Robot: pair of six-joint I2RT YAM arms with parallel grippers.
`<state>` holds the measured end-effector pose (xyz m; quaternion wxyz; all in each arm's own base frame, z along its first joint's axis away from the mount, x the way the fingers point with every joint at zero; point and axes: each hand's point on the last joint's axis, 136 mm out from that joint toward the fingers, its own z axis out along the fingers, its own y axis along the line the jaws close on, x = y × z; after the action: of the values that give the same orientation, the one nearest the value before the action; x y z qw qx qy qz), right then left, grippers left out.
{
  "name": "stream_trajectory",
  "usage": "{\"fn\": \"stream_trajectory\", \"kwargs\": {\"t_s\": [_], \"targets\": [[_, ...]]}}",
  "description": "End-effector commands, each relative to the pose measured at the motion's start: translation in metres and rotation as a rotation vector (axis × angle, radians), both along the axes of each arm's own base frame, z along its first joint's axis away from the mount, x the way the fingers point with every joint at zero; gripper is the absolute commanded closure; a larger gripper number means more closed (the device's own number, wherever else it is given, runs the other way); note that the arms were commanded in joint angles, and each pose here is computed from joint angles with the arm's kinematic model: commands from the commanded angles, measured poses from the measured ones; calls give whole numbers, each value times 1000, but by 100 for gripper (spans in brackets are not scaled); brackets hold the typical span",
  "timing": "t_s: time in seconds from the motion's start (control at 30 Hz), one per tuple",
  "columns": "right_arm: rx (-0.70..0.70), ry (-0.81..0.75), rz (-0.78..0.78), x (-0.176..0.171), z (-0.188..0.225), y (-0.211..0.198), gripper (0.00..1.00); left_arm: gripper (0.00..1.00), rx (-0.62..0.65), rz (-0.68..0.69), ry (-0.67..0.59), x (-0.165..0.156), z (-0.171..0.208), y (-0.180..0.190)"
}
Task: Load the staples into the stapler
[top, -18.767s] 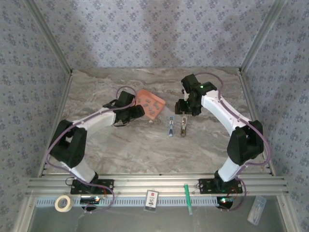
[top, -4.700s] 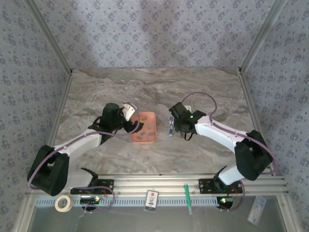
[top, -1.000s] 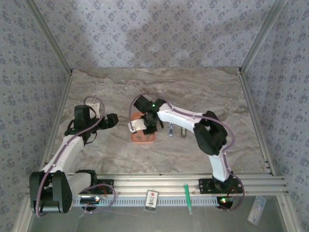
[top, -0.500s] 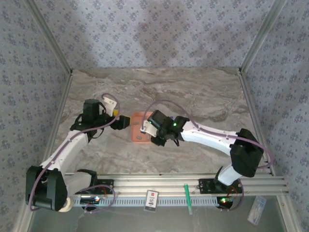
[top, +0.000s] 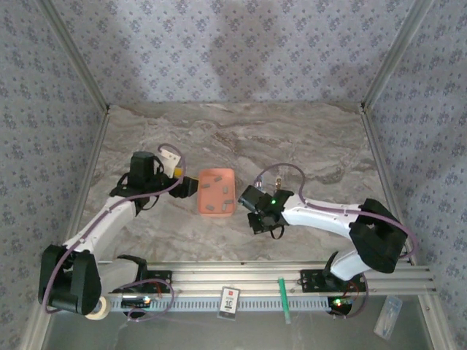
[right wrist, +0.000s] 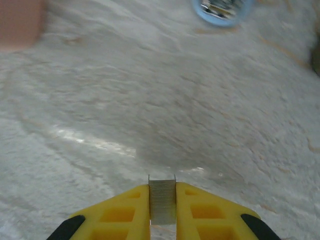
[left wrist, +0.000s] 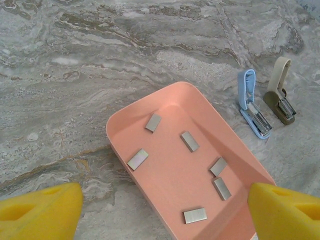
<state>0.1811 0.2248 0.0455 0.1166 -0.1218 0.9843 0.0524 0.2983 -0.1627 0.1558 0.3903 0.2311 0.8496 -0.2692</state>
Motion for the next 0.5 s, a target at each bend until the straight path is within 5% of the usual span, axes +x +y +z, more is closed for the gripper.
{"fn": "stream_trajectory", "kwargs": {"t_s": [0.0,0.33,0.47], "targets": [[-27,57,-180,-6,-7,-24,83,14,6,-17,-29,3,3,-4],[-62,125,-279,-9,-20,-52,82,14,4,-23,-22,3,2,-6],[-67,144,-271,-11,-17,-53,75,14,8,-22,-25,3,2,-6]]}}
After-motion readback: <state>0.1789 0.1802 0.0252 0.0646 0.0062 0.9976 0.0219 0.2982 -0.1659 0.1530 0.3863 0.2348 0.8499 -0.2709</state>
